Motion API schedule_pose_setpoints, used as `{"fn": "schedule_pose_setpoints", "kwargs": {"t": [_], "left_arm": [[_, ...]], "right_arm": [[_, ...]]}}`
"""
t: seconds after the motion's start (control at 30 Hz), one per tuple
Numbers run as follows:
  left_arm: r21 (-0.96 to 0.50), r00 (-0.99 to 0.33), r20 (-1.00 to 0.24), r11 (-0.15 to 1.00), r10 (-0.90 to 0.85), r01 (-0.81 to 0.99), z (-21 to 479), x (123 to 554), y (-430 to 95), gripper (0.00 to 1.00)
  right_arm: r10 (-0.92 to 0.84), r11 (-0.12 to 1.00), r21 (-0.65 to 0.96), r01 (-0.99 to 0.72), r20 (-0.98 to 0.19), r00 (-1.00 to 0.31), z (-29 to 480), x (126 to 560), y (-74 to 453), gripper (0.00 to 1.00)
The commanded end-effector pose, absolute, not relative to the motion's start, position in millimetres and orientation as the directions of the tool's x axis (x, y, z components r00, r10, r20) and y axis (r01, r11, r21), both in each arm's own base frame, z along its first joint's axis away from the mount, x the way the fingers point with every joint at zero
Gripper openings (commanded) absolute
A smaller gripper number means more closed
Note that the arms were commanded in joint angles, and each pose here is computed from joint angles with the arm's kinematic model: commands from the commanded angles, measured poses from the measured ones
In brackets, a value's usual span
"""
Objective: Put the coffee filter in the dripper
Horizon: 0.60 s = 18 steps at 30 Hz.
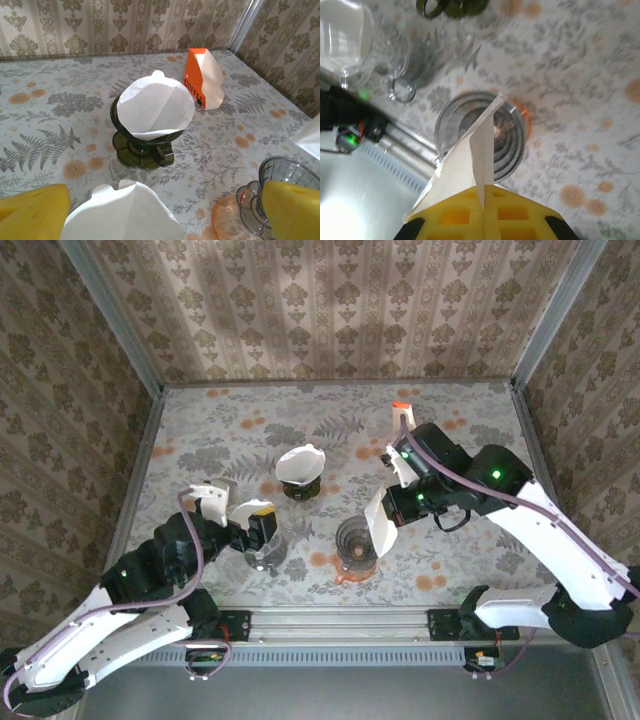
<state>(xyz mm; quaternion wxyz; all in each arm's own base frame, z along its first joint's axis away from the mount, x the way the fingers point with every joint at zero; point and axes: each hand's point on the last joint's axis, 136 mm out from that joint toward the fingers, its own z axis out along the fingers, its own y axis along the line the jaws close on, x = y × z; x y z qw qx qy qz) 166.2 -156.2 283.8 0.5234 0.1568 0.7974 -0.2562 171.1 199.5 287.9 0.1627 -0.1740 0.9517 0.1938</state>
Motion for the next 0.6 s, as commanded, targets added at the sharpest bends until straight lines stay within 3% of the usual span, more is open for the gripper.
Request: {"fn": "schedule_pose_setpoints", "kwargs": {"t": [0.0, 0.27, 0.57], "left_arm": [[-0.239, -0.382, -0.924, 0.82, -0.027, 0.52, 287, 168, -155, 1.0], [-0.248, -0.382, -0.923, 0.81, -0.031, 0.532, 285, 166, -157, 1.0], [-0.261, -0.393, -0.919, 0.799, -0.033, 0.542, 282, 164, -160, 1.0]], "right_arm": [[-0.292, 0.847, 0.404, -0.346, -0.191, -0.937, 279, 139, 206, 0.0], [-0.312, 0.899, 0.298, -0.32, -0.073, -0.947, 251, 152, 207, 0.0], [-0.305, 0.931, 0.192, -0.309, -0.054, -0.951, 235, 177, 207, 0.0]]}}
